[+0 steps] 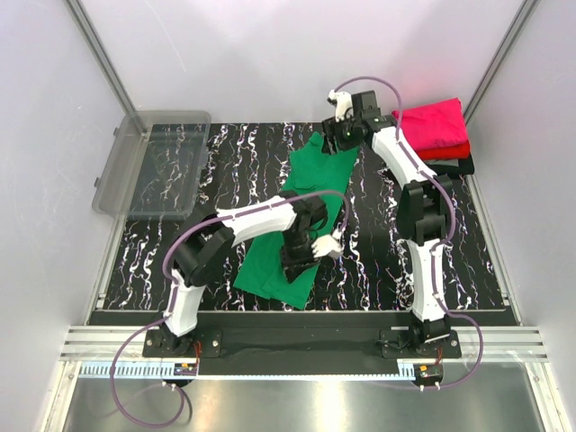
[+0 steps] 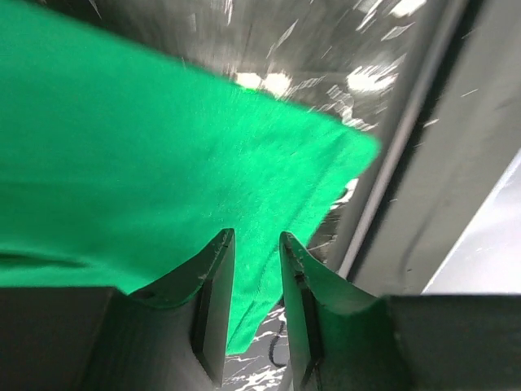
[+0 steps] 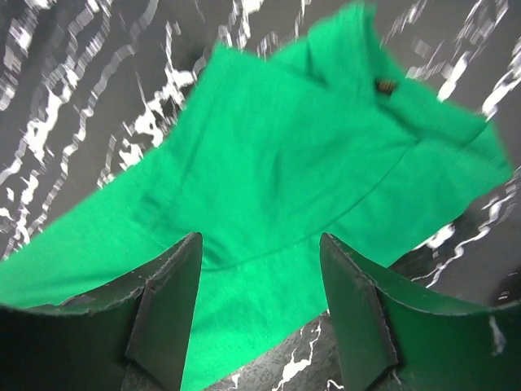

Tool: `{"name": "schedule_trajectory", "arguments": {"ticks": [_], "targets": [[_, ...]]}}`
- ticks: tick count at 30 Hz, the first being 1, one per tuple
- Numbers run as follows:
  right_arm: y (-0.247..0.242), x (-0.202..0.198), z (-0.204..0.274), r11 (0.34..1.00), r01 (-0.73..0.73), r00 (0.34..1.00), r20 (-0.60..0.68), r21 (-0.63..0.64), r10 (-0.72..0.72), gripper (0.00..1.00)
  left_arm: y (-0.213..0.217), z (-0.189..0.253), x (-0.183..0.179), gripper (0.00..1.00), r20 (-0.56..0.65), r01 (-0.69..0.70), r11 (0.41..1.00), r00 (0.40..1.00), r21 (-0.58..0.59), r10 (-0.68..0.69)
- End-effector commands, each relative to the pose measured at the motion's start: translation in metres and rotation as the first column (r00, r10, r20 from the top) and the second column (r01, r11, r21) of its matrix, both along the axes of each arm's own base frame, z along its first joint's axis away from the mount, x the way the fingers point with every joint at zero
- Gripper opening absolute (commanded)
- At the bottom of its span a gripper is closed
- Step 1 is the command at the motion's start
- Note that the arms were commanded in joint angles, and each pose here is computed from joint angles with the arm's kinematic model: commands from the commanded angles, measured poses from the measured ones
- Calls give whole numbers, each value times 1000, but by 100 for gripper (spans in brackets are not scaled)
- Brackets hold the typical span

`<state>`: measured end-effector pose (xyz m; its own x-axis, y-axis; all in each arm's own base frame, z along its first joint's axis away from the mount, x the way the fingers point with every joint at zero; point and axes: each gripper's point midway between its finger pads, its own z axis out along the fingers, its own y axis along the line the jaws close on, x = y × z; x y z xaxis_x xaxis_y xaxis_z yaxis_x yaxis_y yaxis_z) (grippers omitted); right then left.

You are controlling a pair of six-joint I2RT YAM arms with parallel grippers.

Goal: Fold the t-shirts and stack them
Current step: Fold the tshirt

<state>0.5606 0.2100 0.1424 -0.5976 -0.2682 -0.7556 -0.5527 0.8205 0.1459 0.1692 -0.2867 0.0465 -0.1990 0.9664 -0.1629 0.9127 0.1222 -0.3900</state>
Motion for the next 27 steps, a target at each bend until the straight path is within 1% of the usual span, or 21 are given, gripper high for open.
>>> {"name": "schedule_trajectory", "arguments": {"ticks": [1,2,7,8,10,11,13,14,16,17,19,20,21,22,23,25,26,27], "targets": [[-8,-12,-40,1000,2,993,-117,8,-1,66,-6,-10,15,32,94,6,999,996,-40,-3],[-9,-11,-49,1000,4,991,-130,3,-3,66,-4,-16,13,32,87,6,999,996,-36,-3],[1,4,-58,1000,1,992,-128,31,3,67,-5,-34,10,32,56,-3,1000,998,-19,4],[5,4,-68,999,-3,989,-147,40,9,67,-8,-35,11,32,54,-14,1000,998,-21,15],[13,8,-68,998,-13,990,-142,56,20,67,-13,-38,11,32,33,-26,999,999,-20,27],[17,8,-80,998,-6,986,-165,61,16,67,-19,-37,12,32,37,-30,999,999,-30,31],[22,12,-83,997,7,985,-174,83,7,68,-23,-40,13,32,30,-36,999,999,-25,37],[25,12,-94,996,13,980,-197,94,5,68,-29,-40,13,32,30,-41,999,999,-31,42],[31,18,-94,994,12,982,-187,105,8,68,-35,-42,11,33,9,-46,998,999,-36,46],[34,17,-104,993,15,978,-208,117,9,68,-43,-39,10,33,11,-42,998,999,-52,42],[38,26,-102,990,16,982,-191,138,11,68,-52,-43,7,33,-4,-36,998,999,-55,36],[41,27,-111,988,17,980,-200,151,14,69,-62,-40,7,33,3,-28,997,1000,-71,28],[44,34,-105,987,10,985,-173,161,18,70,-67,-40,7,33,1,-23,997,1000,-77,23],[46,36,-104,982,25,983,-182,186,9,70,-72,-45,4,33,-7,-14,997,1000,-73,13],[50,37,-109,977,35,980,-197,209,8,71,-82,-41,8,33,7,-9,996,1000,-93,10],[62,41,-98,968,9,985,-168,250,34,72,-91,-47,6,34,1,1,996,1000,-87,-1],[64,42,-99,964,18,984,-177,266,31,72,-102,-42,11,34,15,5,994,1000,-112,-3],[67,43,-95,960,15,985,-169,278,34,73,-106,-46,11,34,9,5,994,1000,-111,-4]]}}
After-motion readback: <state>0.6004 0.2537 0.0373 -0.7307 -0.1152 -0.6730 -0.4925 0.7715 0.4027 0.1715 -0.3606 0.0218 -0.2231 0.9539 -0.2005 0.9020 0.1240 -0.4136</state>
